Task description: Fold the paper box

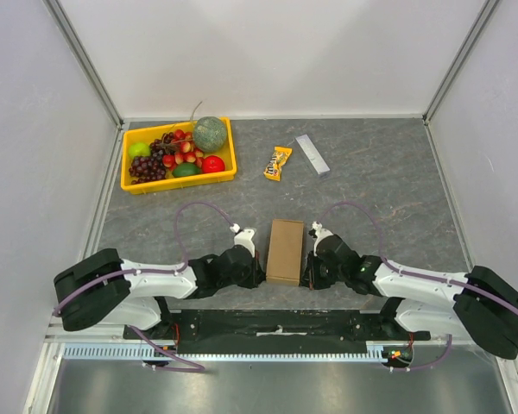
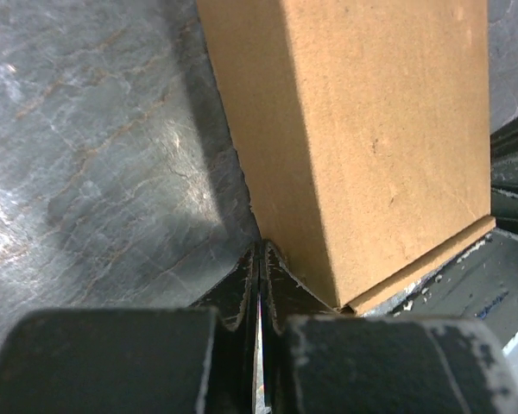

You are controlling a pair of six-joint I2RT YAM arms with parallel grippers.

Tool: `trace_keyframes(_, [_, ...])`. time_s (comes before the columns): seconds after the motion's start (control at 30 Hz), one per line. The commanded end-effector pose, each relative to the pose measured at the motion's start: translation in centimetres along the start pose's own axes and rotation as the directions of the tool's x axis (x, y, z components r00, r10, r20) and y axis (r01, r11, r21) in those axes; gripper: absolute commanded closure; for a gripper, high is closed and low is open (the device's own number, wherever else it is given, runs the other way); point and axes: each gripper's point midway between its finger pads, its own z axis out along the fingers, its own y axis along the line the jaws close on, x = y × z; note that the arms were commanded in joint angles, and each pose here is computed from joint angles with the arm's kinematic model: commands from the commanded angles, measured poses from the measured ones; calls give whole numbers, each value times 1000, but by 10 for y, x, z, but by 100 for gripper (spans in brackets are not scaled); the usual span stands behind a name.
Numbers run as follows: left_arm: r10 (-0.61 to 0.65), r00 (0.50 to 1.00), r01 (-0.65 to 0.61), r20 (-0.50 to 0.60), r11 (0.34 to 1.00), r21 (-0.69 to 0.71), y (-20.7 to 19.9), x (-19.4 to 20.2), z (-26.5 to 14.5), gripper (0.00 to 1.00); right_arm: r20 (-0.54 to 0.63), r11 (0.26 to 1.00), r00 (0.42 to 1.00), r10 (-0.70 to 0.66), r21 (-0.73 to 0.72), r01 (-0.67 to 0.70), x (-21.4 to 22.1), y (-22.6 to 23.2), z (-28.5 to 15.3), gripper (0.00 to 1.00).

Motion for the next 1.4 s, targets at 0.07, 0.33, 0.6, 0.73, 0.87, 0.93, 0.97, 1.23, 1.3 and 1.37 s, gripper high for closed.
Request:
trace_keyframes(0.07, [-2, 994, -3, -106, 999, -48, 7, 32, 8, 98, -20, 1000, 1000, 0, -11, 0, 10, 1, 12, 100])
trace_keyframes(0.33, [-48, 990, 41, -132, 998, -49, 8, 43, 5, 98, -19, 999, 1000, -9, 48, 10, 12, -10, 5, 100])
trace_keyframes(0.6, [-98, 989, 89, -114, 993, -80, 21, 44, -21, 98, 99, 950, 994, -42, 313, 9, -16, -47, -32, 100])
trace_keyframes(0.73, [-70, 993, 62, -92, 994, -92, 22, 34, -33, 98, 145, 920, 987, -64, 393, 2, -34, -54, -43, 100])
trace_keyframes(0.87, [-12, 1000, 9, -24, 988, -151, 25, 9, -40, 95, 149, 901, 984, -97, 433, 23, -57, -59, -42, 100])
trace_keyframes(0.93, [1, 1000, -2, -4, 990, -142, 24, -3, -37, 94, 149, 907, 984, -94, 420, 23, -72, -62, -36, 100])
trace_keyframes(0.97, [-7, 1000, 6, -3, 990, -138, 25, -9, -34, 94, 138, 916, 986, -94, 399, 32, -77, -62, -31, 100])
trace_keyframes(1.23, [-33, 999, 33, -7, 995, -90, 24, -26, 1, 98, -28, 969, 997, -78, 233, 82, -67, -49, 17, 100])
trace_keyframes(1.3, [-46, 999, 45, -18, 997, -55, 16, -26, 7, 98, -35, 977, 997, -68, 202, 73, -66, -43, 19, 100])
trace_keyframes(1.37, [-70, 997, 69, -23, 997, -17, 10, -23, 10, 98, -30, 979, 998, -58, 192, 63, -66, -41, 19, 100])
